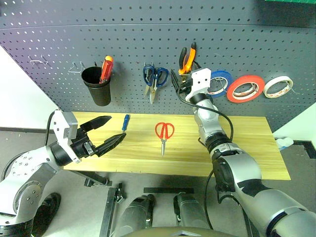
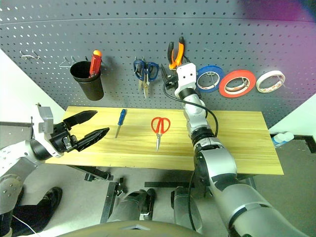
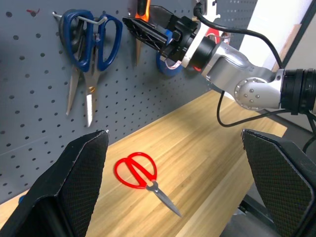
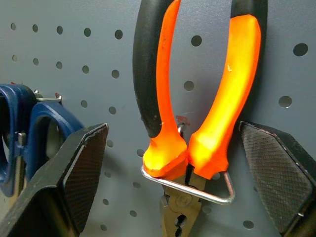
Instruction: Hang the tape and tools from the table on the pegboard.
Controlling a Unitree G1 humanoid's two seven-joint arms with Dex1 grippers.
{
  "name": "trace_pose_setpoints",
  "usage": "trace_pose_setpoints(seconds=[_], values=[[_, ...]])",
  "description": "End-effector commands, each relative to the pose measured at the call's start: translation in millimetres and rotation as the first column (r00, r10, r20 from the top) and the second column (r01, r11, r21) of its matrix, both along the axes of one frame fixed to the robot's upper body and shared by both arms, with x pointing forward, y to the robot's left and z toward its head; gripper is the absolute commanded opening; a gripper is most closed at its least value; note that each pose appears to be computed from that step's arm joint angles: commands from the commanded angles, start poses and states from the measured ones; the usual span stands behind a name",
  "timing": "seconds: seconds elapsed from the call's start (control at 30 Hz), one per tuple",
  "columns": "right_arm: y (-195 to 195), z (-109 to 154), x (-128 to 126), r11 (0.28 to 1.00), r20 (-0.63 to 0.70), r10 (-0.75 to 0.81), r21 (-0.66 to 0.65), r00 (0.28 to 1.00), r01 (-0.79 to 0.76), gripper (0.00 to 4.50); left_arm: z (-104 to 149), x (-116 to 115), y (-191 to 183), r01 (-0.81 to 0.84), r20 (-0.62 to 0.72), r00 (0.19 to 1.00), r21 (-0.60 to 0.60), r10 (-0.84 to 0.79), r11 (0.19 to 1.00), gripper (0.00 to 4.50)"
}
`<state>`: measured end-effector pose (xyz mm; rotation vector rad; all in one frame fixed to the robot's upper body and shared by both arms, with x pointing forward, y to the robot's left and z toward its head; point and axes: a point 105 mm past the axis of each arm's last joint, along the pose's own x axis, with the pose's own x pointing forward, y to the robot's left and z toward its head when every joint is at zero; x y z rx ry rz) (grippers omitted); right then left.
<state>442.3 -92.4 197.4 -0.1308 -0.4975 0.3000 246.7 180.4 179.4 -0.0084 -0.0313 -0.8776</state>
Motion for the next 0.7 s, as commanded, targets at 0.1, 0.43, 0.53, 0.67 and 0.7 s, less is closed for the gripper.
trace_pose_setpoints(seconds=[0.1, 0.43, 0.53, 0.67, 0.7], values=[[-8, 25, -4, 0.998, 0.088, 0.01, 0.053, 0.996, -0.015, 4.49, 11, -3, 0, 0.001, 0.049, 0.999, 0.009, -0.001, 1.0, 4.5], [-8, 60, -17, 0.997, 0.238, 0.004, 0.078, 0.971, -0.024, 4.49, 11, -2, 0, 0.012, 0.05, 0.999, 0.009, -0.012, 1.0, 4.5], [-7, 69, -21, 0.998, 0.272, -0.007, 0.069, 0.962, -0.012, 4.49, 12, -1, -1, 0.02, 0.046, 0.999, 0.005, -0.02, 1.0, 4.5], [-5, 86, -29, 0.997, 0.334, 0.001, 0.07, 0.943, -0.026, 4.49, 12, 0, -2, 0.025, 0.048, 0.999, 0.008, -0.025, 1.0, 4.5], [-4, 90, -31, 0.997, 0.345, 0.005, 0.069, 0.939, -0.031, 4.49, 12, 0, -2, 0.026, 0.047, 0.999, 0.007, -0.026, 1.0, 4.5]])
